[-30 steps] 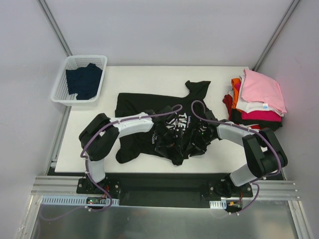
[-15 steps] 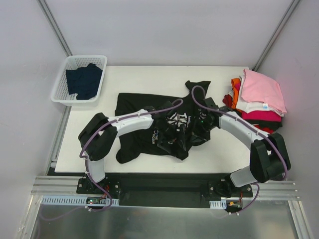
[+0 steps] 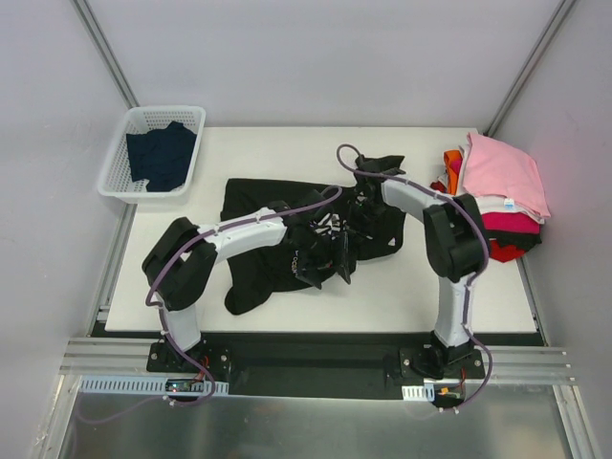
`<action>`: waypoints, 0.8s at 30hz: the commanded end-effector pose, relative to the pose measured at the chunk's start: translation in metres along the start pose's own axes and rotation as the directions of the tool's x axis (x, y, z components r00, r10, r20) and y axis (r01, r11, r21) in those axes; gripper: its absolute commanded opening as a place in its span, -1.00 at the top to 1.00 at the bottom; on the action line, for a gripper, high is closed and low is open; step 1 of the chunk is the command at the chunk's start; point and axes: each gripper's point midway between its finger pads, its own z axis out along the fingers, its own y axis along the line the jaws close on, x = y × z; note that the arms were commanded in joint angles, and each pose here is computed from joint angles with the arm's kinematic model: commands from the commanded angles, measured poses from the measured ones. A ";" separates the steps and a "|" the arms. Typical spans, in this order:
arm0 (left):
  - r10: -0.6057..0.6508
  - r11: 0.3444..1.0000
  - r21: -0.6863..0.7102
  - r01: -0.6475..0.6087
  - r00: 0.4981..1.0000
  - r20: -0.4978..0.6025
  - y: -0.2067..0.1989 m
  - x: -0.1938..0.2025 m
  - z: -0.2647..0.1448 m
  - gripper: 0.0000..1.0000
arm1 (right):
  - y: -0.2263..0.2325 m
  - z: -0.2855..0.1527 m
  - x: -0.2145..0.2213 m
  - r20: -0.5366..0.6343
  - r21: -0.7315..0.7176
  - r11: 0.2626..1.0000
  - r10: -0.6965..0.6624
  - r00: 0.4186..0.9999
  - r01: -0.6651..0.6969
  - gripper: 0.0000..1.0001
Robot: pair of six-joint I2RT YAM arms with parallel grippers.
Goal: Fold and stack the t-shirts
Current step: Flatten out the tshirt
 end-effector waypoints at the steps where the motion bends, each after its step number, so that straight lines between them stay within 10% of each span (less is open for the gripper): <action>1: 0.027 0.999 0.017 -0.027 0.998 0.048 -0.006 0.008 -0.020 -0.67 | 0.016 0.022 -0.017 -0.051 -0.052 0.998 -0.037 0.998 0.034 0.76; 10: 0.041 0.999 0.032 -0.043 0.998 0.041 -0.014 0.002 -0.018 -0.67 | 0.007 -0.045 -0.014 0.086 -0.078 0.993 -0.083 0.993 0.090 0.22; 24: 0.061 0.997 0.049 -0.062 0.998 0.020 -0.021 -0.001 -0.013 -0.67 | -0.022 -0.094 0.026 0.151 -0.047 0.995 -0.085 0.985 0.093 0.18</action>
